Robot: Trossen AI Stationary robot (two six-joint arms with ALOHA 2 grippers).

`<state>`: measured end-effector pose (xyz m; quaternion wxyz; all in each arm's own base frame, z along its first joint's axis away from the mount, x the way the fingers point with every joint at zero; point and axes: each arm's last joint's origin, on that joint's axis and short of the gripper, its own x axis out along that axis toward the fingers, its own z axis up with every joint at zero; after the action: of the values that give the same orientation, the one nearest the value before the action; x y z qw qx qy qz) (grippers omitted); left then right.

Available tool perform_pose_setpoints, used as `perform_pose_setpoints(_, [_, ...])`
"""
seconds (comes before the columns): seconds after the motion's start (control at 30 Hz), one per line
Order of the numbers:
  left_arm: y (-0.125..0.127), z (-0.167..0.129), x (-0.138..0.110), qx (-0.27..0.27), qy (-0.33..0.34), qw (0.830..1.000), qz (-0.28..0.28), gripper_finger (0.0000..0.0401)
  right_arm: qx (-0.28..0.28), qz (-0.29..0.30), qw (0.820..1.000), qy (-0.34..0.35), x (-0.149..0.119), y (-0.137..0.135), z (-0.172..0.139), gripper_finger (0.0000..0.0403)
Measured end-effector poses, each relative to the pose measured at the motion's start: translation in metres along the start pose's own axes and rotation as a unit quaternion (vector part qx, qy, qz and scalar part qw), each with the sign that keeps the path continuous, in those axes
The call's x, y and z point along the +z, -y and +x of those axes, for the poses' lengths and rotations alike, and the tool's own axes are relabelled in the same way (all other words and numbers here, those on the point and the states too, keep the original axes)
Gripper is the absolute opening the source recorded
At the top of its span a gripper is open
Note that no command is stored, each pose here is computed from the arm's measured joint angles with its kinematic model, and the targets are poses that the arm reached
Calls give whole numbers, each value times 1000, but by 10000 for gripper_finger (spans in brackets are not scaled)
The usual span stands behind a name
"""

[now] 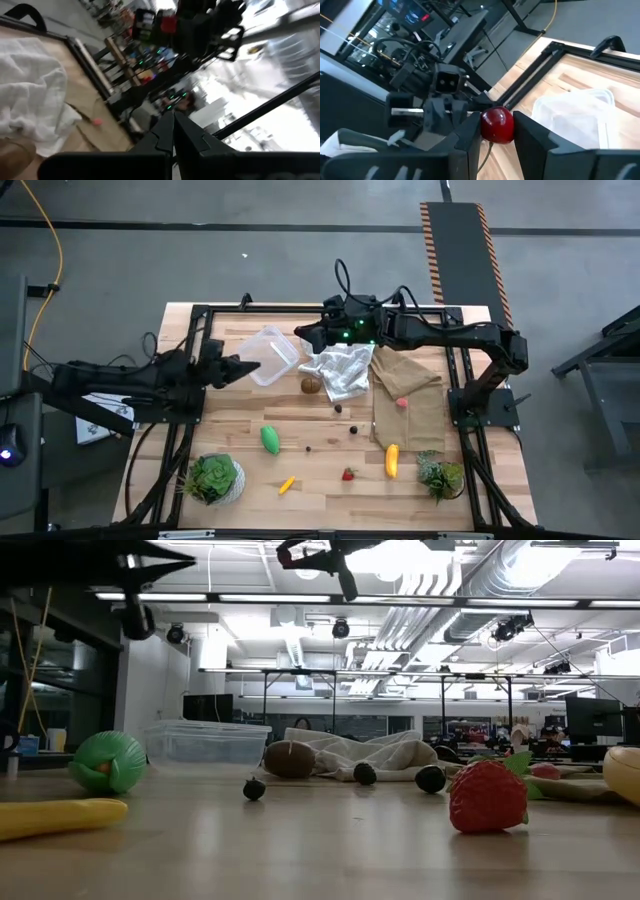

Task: Pick and placing Produce into tupperware
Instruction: Put the red cherry into the transparent bin

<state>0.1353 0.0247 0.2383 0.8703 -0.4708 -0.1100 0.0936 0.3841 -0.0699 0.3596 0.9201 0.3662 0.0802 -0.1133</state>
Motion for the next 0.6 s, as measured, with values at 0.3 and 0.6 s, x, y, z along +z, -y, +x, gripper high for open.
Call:
perform_pose_setpoints(0.3, [9,60,-5,0,-47,999,-13,59,18,-10,1000,-3,-3,-6,0,91])
perform_pose_setpoints(0.6, [18,89,-1,-26,11,999,-40,159,37,-16,999,-13,-4,-8,0,91])
